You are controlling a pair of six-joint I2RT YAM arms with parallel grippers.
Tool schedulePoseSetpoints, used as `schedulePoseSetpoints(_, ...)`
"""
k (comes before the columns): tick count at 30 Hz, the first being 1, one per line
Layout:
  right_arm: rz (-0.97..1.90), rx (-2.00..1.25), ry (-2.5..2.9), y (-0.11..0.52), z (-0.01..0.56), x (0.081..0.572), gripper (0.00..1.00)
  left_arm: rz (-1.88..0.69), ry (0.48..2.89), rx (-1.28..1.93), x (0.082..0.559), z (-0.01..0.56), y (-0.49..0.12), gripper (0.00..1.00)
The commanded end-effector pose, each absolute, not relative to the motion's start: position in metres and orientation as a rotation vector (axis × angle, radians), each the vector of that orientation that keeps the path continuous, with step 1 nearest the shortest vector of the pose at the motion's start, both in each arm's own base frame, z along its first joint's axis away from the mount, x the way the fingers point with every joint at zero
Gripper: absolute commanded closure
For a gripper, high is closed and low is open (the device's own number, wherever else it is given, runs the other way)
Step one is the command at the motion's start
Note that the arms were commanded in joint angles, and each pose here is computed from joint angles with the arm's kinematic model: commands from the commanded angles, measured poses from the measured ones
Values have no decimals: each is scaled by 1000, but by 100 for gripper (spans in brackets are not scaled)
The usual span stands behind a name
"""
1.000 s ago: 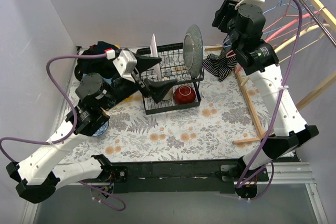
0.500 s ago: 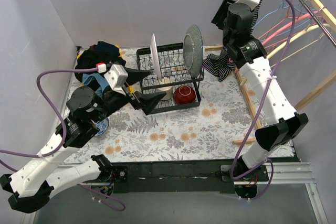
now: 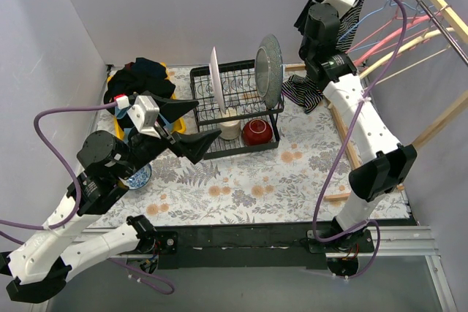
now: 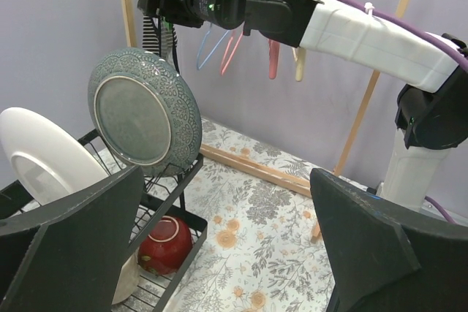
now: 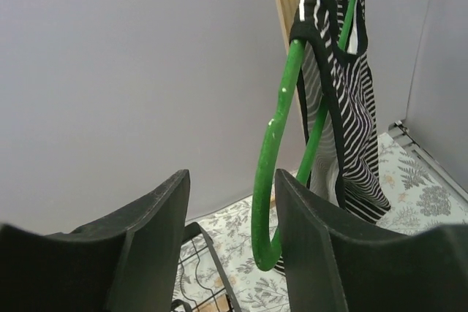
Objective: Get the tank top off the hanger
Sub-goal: Pick up the hanger from the clothesline.
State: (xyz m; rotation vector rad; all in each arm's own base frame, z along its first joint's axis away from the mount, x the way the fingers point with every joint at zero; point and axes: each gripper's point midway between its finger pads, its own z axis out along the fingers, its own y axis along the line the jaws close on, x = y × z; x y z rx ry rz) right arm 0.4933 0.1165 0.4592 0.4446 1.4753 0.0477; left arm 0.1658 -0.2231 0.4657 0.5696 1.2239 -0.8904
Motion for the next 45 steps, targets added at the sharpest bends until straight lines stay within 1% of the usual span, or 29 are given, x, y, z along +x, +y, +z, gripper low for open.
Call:
schedulePoseSetpoints(1, 7, 529, 1422, 103, 468, 504, 40, -866, 1226, 546, 169, 470, -218, 2)
schedulePoseSetpoints(4, 20, 535, 1432, 105, 460, 509, 42, -863, 1229, 551, 169, 471, -218, 2)
schedulePoseSetpoints(5, 28, 532, 1428, 106, 460, 510, 46, -862, 1228, 547, 169, 471, -217, 2)
schedulePoseSetpoints(7, 40, 521, 1413, 108, 464, 511, 58, -861, 1223, 547, 168, 474, -217, 2)
schedulePoseSetpoints(8, 45, 508, 1410, 110, 466, 512, 73, -861, 1222, 546, 168, 475, -216, 2)
schedulePoseSetpoints(11, 42, 518, 1386, 106, 474, 509, 89, -860, 1221, 547, 168, 476, -216, 2)
schedulePoseSetpoints(12, 40, 515, 1382, 105, 475, 507, 92, -859, 1223, 544, 169, 476, -216, 2)
schedulePoseSetpoints(13, 50, 521, 1357, 103, 483, 503, 99, -860, 1224, 545, 169, 475, -217, 2)
schedulePoseSetpoints(14, 32, 521, 1370, 101, 477, 502, 99, -859, 1230, 548, 169, 472, -217, 2)
schedulePoseSetpoints(16, 61, 535, 1302, 97, 496, 493, 99, -859, 1234, 546, 171, 470, -218, 2)
schedulePoseSetpoints(18, 47, 526, 1277, 98, 500, 488, 99, -858, 1244, 552, 172, 466, -220, 2)
schedulePoseSetpoints(23, -12, 502, 1161, 96, 539, 462, 99, -858, 1245, 549, 173, 465, -221, 2)
schedulePoseSetpoints(27, -44, 484, 1137, 100, 551, 455, 99, -855, 1243, 543, 174, 464, -221, 2)
schedulePoseSetpoints(33, -43, 474, 1146, 108, 553, 451, 99, -859, 1242, 539, 172, 464, -219, 2)
schedulePoseSetpoints(45, 110, 376, 1229, 151, 551, 434, 99, -834, 1248, 493, 177, 465, -212, 2)
